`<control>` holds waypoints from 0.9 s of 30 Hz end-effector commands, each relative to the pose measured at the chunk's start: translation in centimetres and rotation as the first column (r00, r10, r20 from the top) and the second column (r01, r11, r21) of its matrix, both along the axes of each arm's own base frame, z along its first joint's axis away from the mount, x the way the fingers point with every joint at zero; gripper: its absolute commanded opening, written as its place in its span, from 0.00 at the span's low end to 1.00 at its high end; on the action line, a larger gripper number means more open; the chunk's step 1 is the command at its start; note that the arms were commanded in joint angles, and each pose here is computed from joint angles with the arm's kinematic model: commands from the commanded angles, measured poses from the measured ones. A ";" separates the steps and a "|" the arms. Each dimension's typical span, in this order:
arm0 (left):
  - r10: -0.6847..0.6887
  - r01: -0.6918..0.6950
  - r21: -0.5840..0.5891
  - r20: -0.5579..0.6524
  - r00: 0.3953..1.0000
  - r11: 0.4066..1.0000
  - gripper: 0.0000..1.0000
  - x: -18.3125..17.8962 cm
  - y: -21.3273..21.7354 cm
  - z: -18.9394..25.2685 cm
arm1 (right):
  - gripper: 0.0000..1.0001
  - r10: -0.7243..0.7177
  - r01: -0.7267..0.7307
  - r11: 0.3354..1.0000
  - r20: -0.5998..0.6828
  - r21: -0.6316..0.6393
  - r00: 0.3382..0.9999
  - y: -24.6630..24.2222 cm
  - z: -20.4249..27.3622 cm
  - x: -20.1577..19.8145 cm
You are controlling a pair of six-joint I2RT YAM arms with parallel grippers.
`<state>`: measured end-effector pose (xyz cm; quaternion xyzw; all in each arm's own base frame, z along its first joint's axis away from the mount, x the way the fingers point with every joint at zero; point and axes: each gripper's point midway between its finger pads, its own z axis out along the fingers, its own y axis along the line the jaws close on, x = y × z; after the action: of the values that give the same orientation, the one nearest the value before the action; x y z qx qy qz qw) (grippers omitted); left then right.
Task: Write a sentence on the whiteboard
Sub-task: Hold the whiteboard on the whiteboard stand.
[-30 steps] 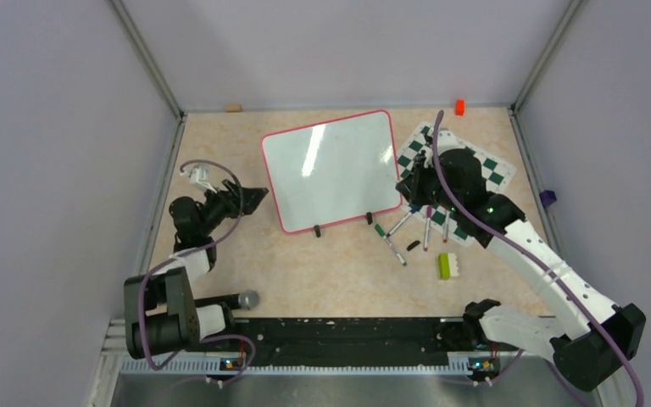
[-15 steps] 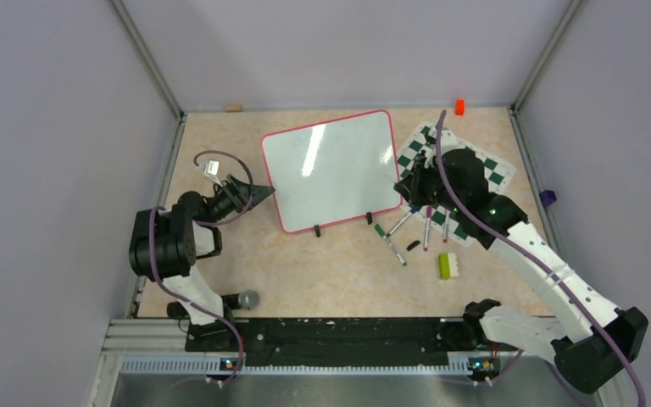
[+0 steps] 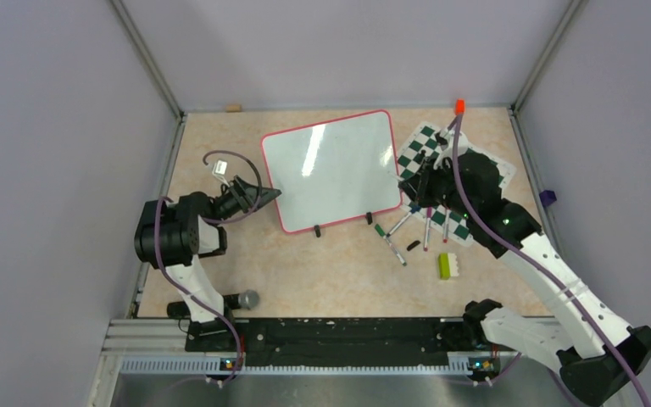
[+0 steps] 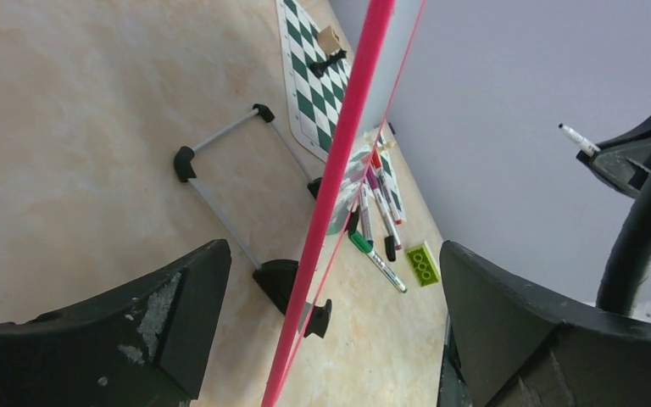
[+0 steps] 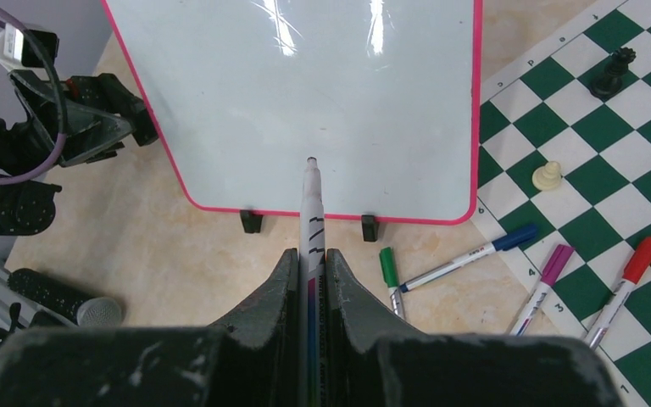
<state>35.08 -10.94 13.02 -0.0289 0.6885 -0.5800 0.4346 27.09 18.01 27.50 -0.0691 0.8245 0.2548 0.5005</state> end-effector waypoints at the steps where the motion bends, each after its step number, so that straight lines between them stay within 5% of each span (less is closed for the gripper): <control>1: -0.077 0.066 0.069 0.165 0.983 0.995 0.99 -0.3 -1.8 0.8 | 0.00 -0.019 0.018 1.000 0.060 0.021 0.998 -0.5 2.7 0.2; 13: -0.146 0.101 0.178 0.258 0.955 0.979 0.98 -1.1 -2.4 -1.0 | 0.00 -0.012 0.011 0.999 0.022 0.039 1.000 0.1 1.7 0.4; 22: -0.176 0.119 0.199 0.302 0.937 0.973 0.65 -0.1 -2.5 -0.4 | 0.00 -0.002 0.001 0.999 0.033 0.034 0.999 0.3 1.9 0.6; 27: -0.229 0.178 0.187 0.300 0.926 0.966 0.66 0.9 -2.7 0.4 | 0.00 0.004 -0.005 1.000 0.045 0.028 0.999 0.2 2.1 0.5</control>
<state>35.34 -13.34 11.61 0.1120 0.6806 -0.5629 0.4554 27.03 18.05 26.72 -0.0660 0.8335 0.2521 0.4873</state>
